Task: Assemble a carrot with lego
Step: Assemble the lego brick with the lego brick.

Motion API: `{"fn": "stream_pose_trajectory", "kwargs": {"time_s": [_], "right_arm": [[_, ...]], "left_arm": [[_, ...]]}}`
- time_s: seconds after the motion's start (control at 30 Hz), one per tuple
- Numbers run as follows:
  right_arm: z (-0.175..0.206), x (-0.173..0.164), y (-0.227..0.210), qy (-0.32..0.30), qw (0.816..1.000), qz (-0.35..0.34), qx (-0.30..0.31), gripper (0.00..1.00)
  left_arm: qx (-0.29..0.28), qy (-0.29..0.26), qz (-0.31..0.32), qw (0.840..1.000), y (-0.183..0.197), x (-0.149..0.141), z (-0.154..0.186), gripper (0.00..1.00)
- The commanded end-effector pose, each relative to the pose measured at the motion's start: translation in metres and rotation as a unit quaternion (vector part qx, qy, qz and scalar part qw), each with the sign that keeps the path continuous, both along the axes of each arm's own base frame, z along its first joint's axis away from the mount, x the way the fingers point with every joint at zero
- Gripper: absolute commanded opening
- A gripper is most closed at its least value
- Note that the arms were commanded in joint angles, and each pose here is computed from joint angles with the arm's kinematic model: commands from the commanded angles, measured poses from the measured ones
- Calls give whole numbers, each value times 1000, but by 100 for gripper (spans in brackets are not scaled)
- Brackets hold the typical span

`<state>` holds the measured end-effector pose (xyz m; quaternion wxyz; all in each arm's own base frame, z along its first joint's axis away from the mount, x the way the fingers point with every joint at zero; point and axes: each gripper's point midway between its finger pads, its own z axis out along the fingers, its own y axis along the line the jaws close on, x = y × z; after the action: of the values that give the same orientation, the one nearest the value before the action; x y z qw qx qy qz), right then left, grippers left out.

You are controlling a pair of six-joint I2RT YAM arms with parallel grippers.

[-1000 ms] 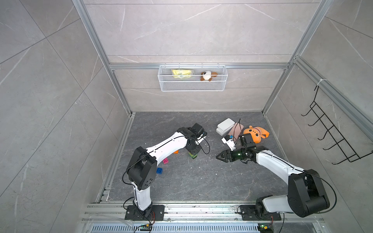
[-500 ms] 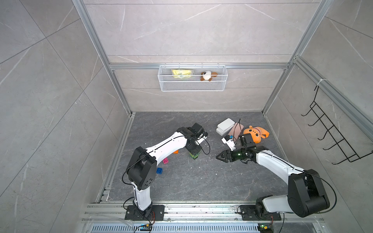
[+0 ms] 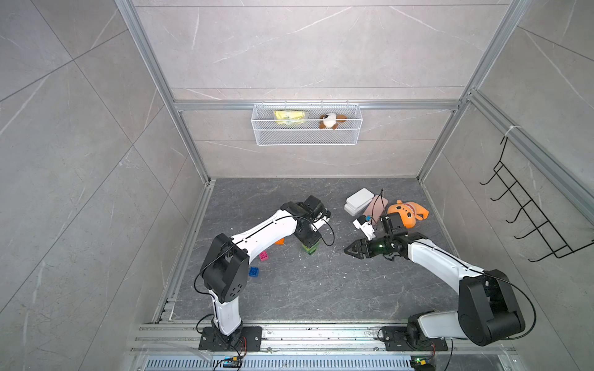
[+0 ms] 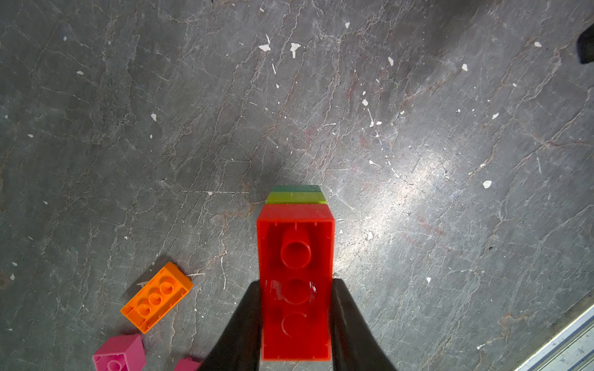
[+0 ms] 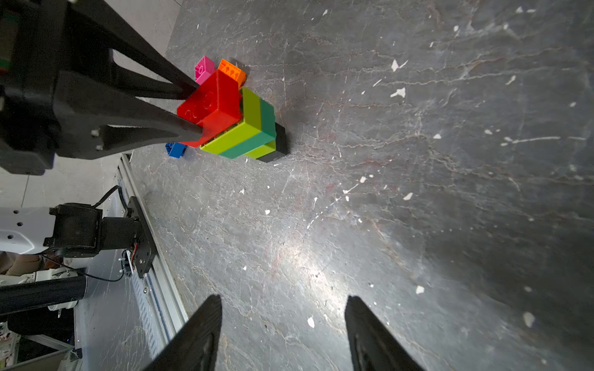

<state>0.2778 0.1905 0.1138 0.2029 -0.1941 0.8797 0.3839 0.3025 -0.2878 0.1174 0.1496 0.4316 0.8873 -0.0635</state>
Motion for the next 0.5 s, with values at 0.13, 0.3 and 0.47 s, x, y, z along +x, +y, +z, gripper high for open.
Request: {"fn": "stream_pose_trajectory", "kwargs": {"time_s": [0.13,0.3,0.47], "right_arm": [[7,1,1,0,1000,0,4,64],[7,1,1,-1,1000,1,4,64],[7,1,1,-1,1000,0,3,64]], "left_arm": [[8,6,4,1000,7,-5,-6,22],[26,22,10,999,13,-9,-22,22],[56,49,8,997,21,-17,-38,20]]}}
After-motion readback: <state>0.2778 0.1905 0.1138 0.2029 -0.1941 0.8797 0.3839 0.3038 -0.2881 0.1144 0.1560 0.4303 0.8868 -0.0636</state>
